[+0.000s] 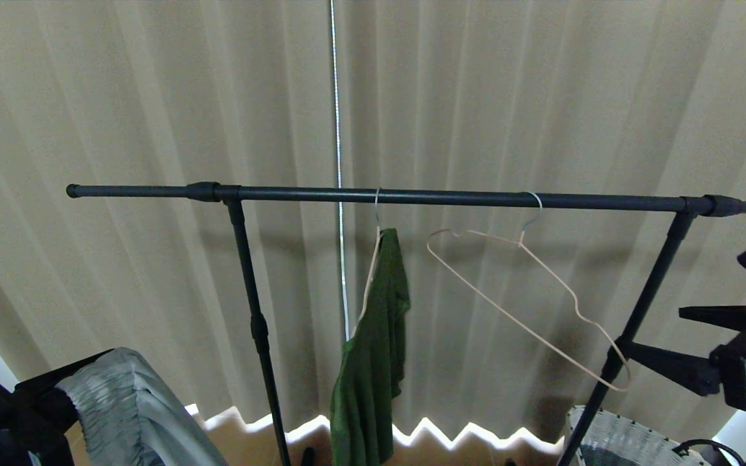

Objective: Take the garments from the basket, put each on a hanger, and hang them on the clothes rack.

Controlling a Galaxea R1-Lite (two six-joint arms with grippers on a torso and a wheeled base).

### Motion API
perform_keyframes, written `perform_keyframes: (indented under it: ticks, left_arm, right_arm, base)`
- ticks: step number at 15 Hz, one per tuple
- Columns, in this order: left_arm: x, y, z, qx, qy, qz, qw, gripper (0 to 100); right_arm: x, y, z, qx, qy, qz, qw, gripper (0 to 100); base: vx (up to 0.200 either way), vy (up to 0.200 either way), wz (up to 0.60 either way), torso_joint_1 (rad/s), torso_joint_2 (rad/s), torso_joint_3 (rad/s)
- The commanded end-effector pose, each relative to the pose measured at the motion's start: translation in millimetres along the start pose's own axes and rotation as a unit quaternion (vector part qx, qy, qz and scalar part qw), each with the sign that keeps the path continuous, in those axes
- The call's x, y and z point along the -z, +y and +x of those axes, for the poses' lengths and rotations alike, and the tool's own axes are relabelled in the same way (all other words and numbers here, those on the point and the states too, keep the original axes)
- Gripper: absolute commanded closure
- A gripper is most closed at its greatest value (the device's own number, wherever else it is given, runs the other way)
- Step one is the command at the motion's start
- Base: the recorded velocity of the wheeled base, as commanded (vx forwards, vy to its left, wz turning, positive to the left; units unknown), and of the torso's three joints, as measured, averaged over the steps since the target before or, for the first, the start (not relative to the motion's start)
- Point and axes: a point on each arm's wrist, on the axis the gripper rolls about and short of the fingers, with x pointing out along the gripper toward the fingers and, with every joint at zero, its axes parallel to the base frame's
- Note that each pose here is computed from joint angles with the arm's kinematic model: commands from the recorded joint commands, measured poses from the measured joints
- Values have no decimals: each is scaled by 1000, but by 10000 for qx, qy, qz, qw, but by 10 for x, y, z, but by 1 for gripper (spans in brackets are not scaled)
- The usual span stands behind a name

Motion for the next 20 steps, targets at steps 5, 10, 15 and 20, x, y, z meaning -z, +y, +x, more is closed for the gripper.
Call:
perform_keyframes:
  ticks: [5,10,15,20]
  left_arm:
    - [-14,-3,-40,11,-112,13,9999,100]
    - [-15,-3,-43,9,-119,13,9999,100]
    - [-16,-2,-46,0,-125,13,9999,100]
    - [-20,-1,-46,-2,-133,13,9999,100]
  right_arm:
    - [-235,-280,942,-18,869,208,9960,0]
    - [-198,-296,1219,-86,856,174,9961,0]
    - [-179,-255,1480,-175,752,61,9970,0]
    - [-185,-260,1501,-174,745,59,9971,0]
  base:
    - [0,0,0,0,0,0]
    - [0,0,0,0,0,0]
    - [0,0,0,0,0,0]
    - [0,0,0,0,0,0]
